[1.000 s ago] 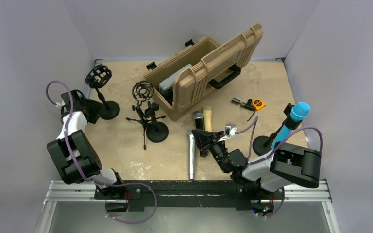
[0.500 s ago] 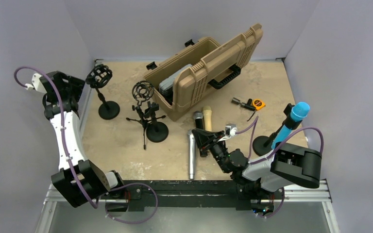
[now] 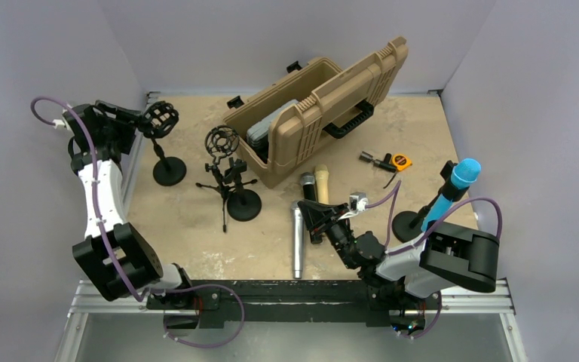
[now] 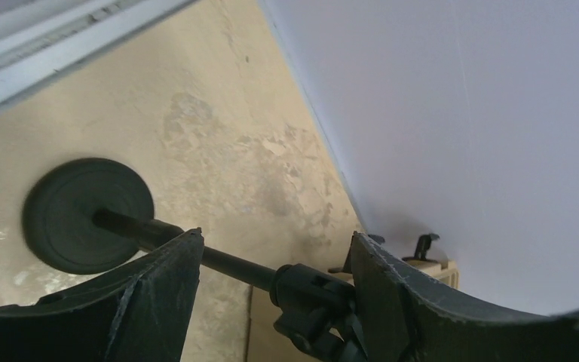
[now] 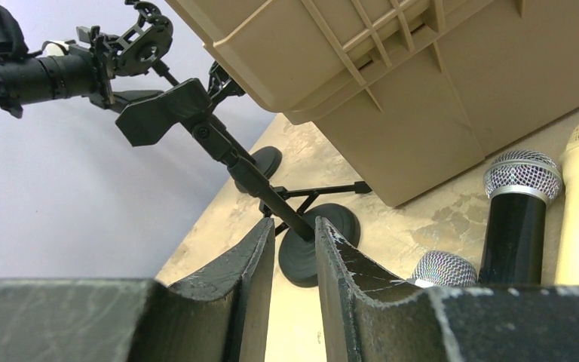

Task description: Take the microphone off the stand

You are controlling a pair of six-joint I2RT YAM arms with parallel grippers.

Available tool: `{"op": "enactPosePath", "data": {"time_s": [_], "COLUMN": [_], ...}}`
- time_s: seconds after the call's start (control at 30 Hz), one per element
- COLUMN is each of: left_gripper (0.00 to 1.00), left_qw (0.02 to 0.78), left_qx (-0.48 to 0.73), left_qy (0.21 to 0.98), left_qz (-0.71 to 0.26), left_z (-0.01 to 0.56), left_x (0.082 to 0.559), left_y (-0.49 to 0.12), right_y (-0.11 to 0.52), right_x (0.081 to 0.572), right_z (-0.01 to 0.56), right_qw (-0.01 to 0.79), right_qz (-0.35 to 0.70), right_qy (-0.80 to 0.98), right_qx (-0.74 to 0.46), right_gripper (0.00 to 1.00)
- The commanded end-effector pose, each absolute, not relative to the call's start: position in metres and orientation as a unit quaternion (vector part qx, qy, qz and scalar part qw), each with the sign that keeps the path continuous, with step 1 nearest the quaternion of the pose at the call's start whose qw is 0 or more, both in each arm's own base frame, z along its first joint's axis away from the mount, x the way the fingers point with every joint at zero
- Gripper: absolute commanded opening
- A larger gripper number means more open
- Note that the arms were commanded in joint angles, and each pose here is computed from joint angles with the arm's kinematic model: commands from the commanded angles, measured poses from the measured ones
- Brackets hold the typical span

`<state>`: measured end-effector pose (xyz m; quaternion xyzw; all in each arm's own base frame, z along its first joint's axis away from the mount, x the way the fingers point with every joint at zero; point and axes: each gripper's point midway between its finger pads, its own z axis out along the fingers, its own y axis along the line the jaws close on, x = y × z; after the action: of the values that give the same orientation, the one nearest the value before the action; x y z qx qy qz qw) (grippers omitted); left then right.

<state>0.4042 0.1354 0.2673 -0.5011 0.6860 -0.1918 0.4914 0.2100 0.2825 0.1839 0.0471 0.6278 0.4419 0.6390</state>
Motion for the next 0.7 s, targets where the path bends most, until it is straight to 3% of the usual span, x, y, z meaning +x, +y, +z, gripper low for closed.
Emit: {"op": "enactPosePath", "data": {"time_s": [0.0, 0.3, 0.67], "left_gripper": [0.69, 0.66, 0.60], "left_qw": [0.528, 0.501, 0.447], "left_qx": [-0.443, -0.456, -0.513], "left_qy": [0.676, 0.688, 0.698], "left_qz": [-0.259, -0.260, -0.224], "left_z": [0.289, 0.269, 0.194], "left_x": [0.413, 0.410, 0.382], "left_y": [0.117, 0.117, 0.129], "right_y": [0.283, 0.282, 0.283], "right_x": [0.210, 0.209, 0.209], "right_z": [0.214, 0.214, 0.213], "right_qw": [0.653, 0.653, 0.653], "right_qz": [0.473, 0.474, 0.473], "right_qy": [0.587, 0.587, 0.588], "right_qx": [0.066, 0.066, 0.065], "right_gripper": [0.26, 0.26, 0.26]}}
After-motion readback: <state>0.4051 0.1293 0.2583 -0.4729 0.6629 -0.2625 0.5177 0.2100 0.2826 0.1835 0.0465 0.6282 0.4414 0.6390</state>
